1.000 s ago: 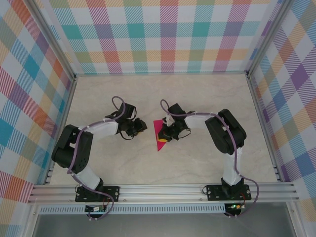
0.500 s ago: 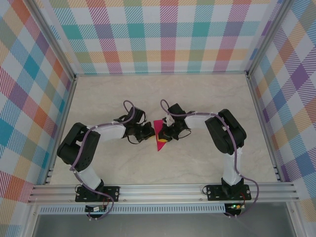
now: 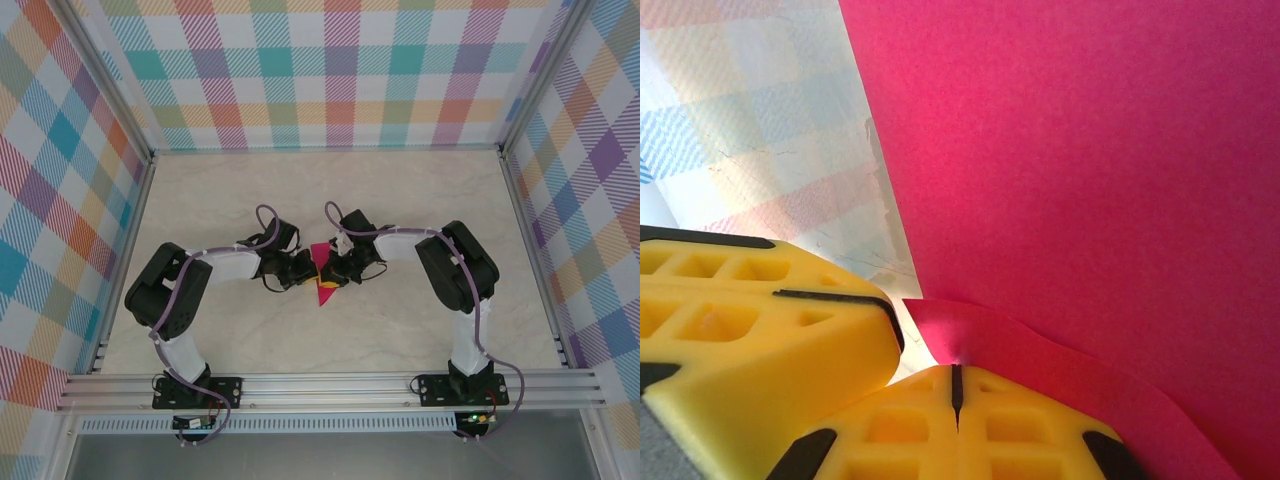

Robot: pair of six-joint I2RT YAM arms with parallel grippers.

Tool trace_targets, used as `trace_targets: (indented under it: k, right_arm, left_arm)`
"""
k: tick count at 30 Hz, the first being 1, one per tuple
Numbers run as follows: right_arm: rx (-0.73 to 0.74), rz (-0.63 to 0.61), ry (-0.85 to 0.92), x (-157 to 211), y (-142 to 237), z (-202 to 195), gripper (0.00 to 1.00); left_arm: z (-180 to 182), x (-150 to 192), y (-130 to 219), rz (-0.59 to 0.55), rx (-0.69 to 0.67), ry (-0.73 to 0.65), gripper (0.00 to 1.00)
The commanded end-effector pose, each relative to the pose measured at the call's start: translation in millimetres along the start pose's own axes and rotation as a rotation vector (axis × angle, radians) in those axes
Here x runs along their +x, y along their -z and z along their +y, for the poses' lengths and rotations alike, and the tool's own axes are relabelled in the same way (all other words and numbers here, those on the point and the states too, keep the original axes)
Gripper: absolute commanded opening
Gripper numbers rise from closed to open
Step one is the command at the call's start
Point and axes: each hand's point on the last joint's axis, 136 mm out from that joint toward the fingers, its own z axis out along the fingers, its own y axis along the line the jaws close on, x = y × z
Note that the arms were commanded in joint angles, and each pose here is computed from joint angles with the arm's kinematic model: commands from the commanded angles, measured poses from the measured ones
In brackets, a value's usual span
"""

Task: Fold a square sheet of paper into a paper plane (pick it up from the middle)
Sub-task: Third fold the triangle at the center of the table.

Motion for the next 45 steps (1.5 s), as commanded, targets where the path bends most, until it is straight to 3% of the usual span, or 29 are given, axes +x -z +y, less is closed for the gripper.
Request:
trace_targets:
  k: [1,20,30,45]
  right_arm:
    - [0.127,0.015,-0.064,10.9,-8.7,-38.5,0.00]
    - [0.047,0.004,-0.053,7.8,-5.6,-21.1,0.00]
    - [-0.042,-0.096,0.018,-10.5,25.9,24.4,0.00]
    - [0.011,-0.119,-0.035,-1.8,34.3,-3.3,0.00]
  left_arm:
    - [-10.5,0.2,-8.1,0.007,0.025,-0.009,0.00]
    - [43.4,8.6,-25.1,0.019,-0.184,0.041,0.00]
    - [58.2,13.9,-23.8,0.042,-0.270,0.012,0.00]
    - [55.7,15.2,-23.1,0.043,-0.280,-0.006,0.00]
